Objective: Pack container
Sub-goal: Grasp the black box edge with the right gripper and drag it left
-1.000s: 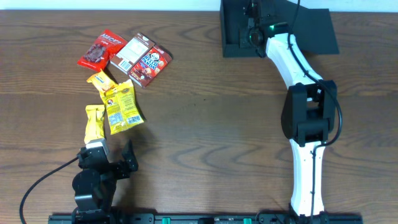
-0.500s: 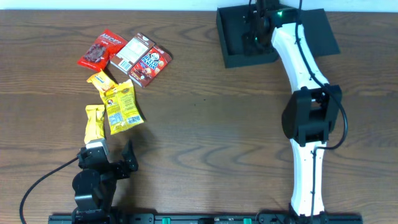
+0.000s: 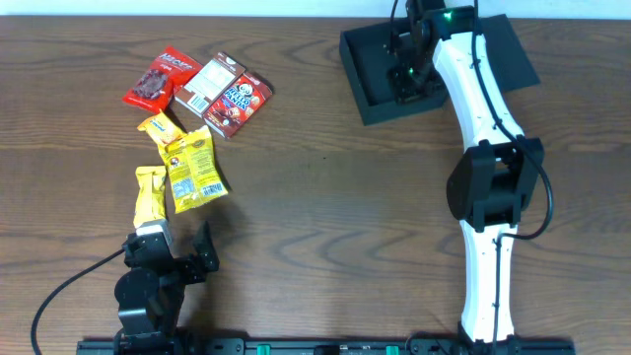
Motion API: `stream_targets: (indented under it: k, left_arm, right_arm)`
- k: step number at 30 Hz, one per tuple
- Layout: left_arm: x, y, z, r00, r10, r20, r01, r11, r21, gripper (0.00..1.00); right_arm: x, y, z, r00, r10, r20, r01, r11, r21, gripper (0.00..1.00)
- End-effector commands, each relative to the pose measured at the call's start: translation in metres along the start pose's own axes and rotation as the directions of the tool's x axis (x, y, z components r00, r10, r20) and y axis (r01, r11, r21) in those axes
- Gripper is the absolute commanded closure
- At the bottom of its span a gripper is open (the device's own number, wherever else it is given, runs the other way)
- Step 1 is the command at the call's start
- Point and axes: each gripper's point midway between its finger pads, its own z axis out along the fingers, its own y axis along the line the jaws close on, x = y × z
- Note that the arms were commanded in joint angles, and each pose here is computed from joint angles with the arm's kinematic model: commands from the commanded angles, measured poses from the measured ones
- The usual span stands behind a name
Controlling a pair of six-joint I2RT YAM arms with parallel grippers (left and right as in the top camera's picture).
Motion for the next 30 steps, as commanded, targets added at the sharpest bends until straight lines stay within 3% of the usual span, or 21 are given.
stream_targets:
  k: [1, 8, 12, 14, 15, 17, 21, 30]
  left_arm:
    - [0.005, 0.003, 0.002, 1.0, -0.004, -0.009, 0.004, 1.0, -0.012, 0.05]
    - [0.005, 0.003, 0.002, 1.0, -0.004, -0.009, 0.004, 1.0, -0.012, 0.05]
    - [0.005, 0.003, 0.002, 1.0, -0.004, -0.009, 0.004, 1.0, -0.012, 0.05]
    - [0.005, 0.003, 0.002, 1.0, -0.004, -0.009, 0.004, 1.0, -0.012, 0.05]
    - [0.005, 0.003, 0.002, 1.0, -0.004, -0.009, 0.004, 1.0, -0.012, 0.05]
    - [0.005, 0.003, 0.002, 1.0, -0.004, -0.009, 0.004, 1.0, -0.012, 0.05]
    - [0.005, 0.003, 0.002, 1.0, -0.004, -0.009, 0.004, 1.0, -0.012, 0.05]
    - [0.005, 0.003, 0.002, 1.0, -0.004, -0.009, 0.004, 1.0, -0.012, 0.05]
  right_arm:
    - [0.0, 0.004, 0.0, 0.999, -0.051, -0.007, 0.051, 0.999, 0.001, 0.99]
    - [-0.047, 0.029, -0.03, 0.977, -0.108, 0.184, 0.107, 0.994, 0.018, 0.99]
    - [-0.071, 0.063, -0.044, 0.936, -0.209, 0.284, 0.214, 0.977, 0.014, 0.98]
    - [-0.075, 0.079, -0.041, 0.916, -0.263, 0.301, 0.274, 0.962, 0.009, 0.82]
    - [-0.076, 0.084, -0.038, 0.909, -0.287, 0.302, 0.296, 0.955, 0.015, 0.66]
    - [-0.077, 0.089, -0.03, 0.904, -0.308, 0.297, 0.312, 0.949, 0.034, 0.54]
    - [-0.073, 0.086, -0.015, 0.912, -0.309, 0.27, 0.309, 0.95, 0.043, 0.43]
    - [-0.071, 0.063, 0.007, 0.928, -0.278, 0.248, 0.272, 0.961, 0.057, 0.41]
